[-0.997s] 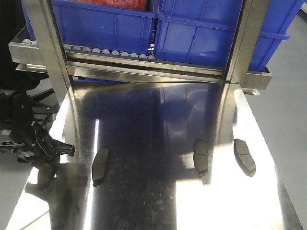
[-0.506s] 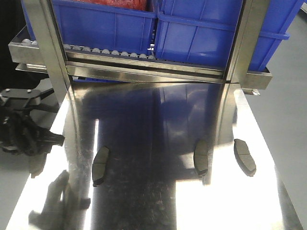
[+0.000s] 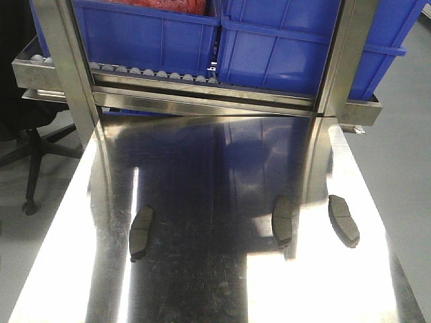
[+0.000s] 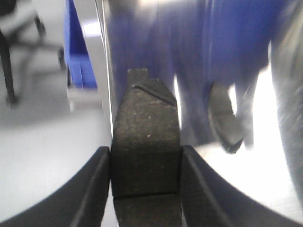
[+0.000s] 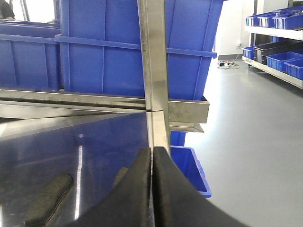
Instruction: Move and align brake pads A on conveyor
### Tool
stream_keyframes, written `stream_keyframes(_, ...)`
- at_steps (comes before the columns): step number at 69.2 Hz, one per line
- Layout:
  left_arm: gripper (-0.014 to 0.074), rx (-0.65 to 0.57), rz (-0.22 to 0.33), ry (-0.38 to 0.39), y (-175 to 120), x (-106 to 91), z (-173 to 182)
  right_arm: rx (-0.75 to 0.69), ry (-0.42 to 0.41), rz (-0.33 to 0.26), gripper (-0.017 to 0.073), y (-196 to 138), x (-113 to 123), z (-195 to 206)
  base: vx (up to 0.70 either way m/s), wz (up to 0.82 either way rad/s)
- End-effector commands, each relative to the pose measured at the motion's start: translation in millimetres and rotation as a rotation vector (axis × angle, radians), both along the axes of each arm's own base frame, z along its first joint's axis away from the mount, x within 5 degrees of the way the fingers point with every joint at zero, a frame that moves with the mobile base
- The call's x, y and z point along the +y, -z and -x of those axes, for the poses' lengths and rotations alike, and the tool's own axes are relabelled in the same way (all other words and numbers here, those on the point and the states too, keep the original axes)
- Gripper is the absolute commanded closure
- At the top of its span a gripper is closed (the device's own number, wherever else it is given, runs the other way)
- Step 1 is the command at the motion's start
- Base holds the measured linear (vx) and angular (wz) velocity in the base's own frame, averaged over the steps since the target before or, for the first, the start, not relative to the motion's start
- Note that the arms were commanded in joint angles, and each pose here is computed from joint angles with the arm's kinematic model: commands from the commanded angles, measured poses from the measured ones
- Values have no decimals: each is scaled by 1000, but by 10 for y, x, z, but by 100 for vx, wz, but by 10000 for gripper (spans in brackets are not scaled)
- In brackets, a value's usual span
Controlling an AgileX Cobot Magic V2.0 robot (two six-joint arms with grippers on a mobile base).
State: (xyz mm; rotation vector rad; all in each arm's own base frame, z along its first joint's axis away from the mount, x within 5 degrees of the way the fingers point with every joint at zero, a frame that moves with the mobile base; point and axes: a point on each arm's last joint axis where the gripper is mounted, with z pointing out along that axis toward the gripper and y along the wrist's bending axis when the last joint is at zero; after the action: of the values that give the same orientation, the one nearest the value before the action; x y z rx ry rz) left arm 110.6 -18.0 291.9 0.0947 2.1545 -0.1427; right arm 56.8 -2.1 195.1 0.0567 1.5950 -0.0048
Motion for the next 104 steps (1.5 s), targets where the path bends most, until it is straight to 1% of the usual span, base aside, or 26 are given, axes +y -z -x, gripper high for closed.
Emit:
stream_keyframes(1,599,-207,36,5,-182,32,257,-89,8,10,569,-68,-4,12,0,0)
stream_keyframes(5,599,-248,47,6,-183,52,402,-89,7,10,569,-68,-4,12,0,0)
stream_keyframes(12,599,-305,50,7,-158,82,591,-89,6,10,569,-68,-3,12,0,0)
stream_keyframes(19,599,-367,56,6,-145,99,684,-89,6,10,569,-68,-3,12,0,0)
stream_keyframes(24,599,-387,59,6,-139,104,712,-89,6,10,569,-68,-3,12,0,0)
stream_keyframes(34,599,-365,63,8,-119,101,725,-89,6,10,569,-68,-3,12,0,0)
stream_keyframes(92,599,-365,63,8,-119,101,725,-88,6,10,569,-67,-3,11,0,0)
stream_keyframes(96,599,-365,63,8,-119,101,725,-101,6,13,569,-84,-3,13,0,0)
stream_keyframes(99,599,-365,63,8,-119,101,725,-141,6,14,569,-120,-3,16,0,0)
stream_keyframes(102,599,-365,63,8,-119,101,725,-170,6,-5,569,-148,-4,20,0,0)
stream_keyframes(104,599,-365,63,8,-119,101,725,-191,6,-34,569,-169,-6,23,0,0)
